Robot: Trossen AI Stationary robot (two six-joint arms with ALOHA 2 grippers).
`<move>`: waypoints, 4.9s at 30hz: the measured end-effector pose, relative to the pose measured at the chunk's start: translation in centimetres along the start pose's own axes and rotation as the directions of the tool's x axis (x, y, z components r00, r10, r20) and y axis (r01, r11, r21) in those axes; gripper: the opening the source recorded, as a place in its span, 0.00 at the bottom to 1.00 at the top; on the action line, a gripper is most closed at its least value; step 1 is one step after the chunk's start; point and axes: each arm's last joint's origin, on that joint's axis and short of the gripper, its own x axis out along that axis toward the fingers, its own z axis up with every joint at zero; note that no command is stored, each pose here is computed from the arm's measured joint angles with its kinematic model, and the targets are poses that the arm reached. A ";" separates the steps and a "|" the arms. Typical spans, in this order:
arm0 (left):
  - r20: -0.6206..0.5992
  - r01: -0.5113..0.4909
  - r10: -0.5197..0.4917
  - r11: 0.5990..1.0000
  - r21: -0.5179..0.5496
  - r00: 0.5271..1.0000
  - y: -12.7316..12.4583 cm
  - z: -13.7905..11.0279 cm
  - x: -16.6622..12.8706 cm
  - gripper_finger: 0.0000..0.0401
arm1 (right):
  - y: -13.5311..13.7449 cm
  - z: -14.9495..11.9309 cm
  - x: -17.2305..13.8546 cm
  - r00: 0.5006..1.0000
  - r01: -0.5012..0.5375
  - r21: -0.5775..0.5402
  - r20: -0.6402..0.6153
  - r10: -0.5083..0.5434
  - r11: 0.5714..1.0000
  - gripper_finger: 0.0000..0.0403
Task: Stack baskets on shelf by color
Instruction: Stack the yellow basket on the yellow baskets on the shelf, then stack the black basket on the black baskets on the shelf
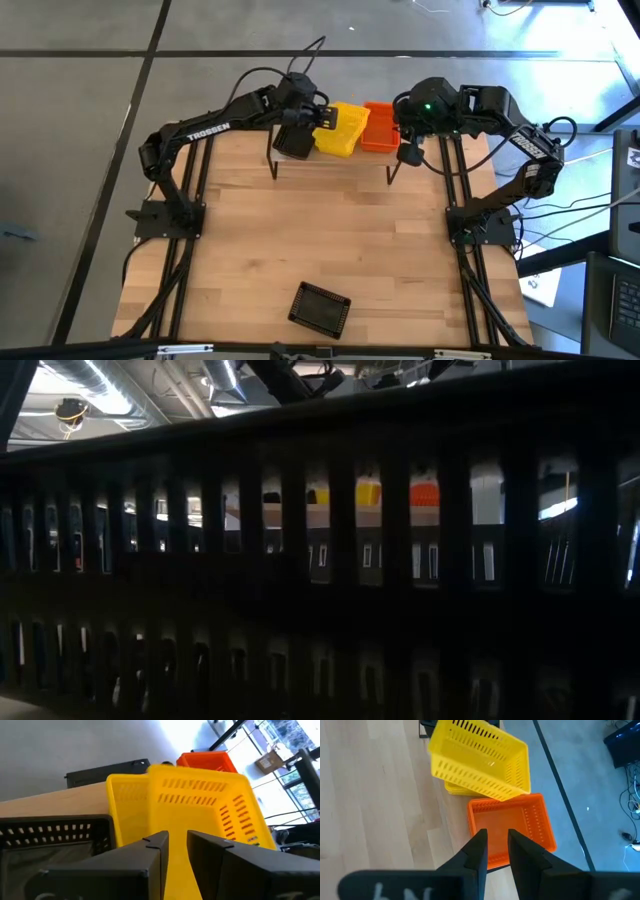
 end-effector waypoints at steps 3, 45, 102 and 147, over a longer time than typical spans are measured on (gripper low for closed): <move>0.006 0.004 -0.005 1.000 0.018 1.000 0.0 0.1 -0.1 0.14 | 0.0 0.0 0.0 1.000 0.000 0.002 0.000 0.000 1.000 0.18; 0.185 0.157 -0.278 0.858 0.489 0.943 -4.0 1.5 -10.4 0.14 | -0.7 2.5 13.7 0.902 -0.141 -0.222 0.373 0.218 0.965 0.18; -0.791 0.776 -0.057 0.245 0.581 0.609 -3.9 -15.1 -12.7 0.14 | 6.8 -2.2 3.7 0.627 -0.734 -0.297 0.049 0.777 0.611 0.17; -0.701 0.743 -0.248 0.266 0.614 0.669 -4.2 -35.5 -8.1 0.14 | 8.0 -5.4 -1.6 0.568 -0.767 -0.342 0.032 0.822 0.543 0.17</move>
